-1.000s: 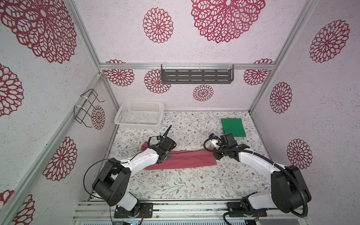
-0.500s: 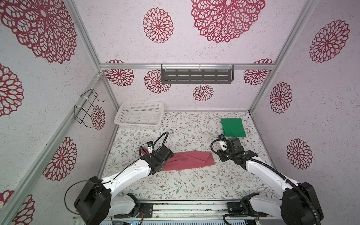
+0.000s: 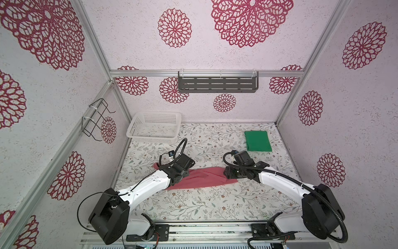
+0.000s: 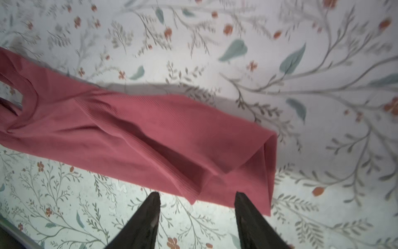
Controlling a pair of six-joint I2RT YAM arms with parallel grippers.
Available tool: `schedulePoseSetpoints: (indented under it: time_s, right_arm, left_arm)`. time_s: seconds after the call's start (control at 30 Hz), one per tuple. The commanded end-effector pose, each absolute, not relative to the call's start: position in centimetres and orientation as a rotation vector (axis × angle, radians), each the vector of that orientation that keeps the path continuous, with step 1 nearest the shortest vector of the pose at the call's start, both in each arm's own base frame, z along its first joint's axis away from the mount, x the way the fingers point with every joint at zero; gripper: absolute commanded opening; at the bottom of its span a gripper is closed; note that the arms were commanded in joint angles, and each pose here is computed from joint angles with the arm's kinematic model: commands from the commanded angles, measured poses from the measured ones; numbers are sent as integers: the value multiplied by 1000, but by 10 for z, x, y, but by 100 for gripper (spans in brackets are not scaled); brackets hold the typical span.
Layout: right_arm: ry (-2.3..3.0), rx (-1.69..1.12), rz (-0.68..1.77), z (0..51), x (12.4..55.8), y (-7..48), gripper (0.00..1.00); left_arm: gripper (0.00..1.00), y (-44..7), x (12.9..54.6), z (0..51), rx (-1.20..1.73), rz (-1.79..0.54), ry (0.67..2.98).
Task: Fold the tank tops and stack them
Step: 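Lift the far edge with both grippers and fold it toward the robot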
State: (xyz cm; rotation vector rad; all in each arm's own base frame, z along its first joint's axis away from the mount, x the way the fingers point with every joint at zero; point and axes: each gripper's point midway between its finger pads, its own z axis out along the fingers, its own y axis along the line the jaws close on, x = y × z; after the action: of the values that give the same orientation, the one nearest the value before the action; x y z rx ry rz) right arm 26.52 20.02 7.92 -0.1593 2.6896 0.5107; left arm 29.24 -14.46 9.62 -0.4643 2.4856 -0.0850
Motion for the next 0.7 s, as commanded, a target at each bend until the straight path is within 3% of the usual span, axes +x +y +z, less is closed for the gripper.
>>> schedulePoseSetpoints:
  time_s: [0.0, 0.43, 0.53, 0.67]
  right_arm:
    - [2679, -46, 631, 90, 260, 215, 60]
    - [2751, -382, 457, 56, 261, 226, 56]
    - [2762, -404, 476, 54, 259, 229, 45]
    - [2778, -427, 407, 55, 256, 220, 16]
  left_arm:
    - [50, -153, 294, 91, -458, -150, 2509]
    - [54, -135, 287, 78, -498, -188, 2567]
    - [54, -133, 287, 73, -511, -206, 2579]
    - [50, -137, 288, 65, -516, -234, 2594]
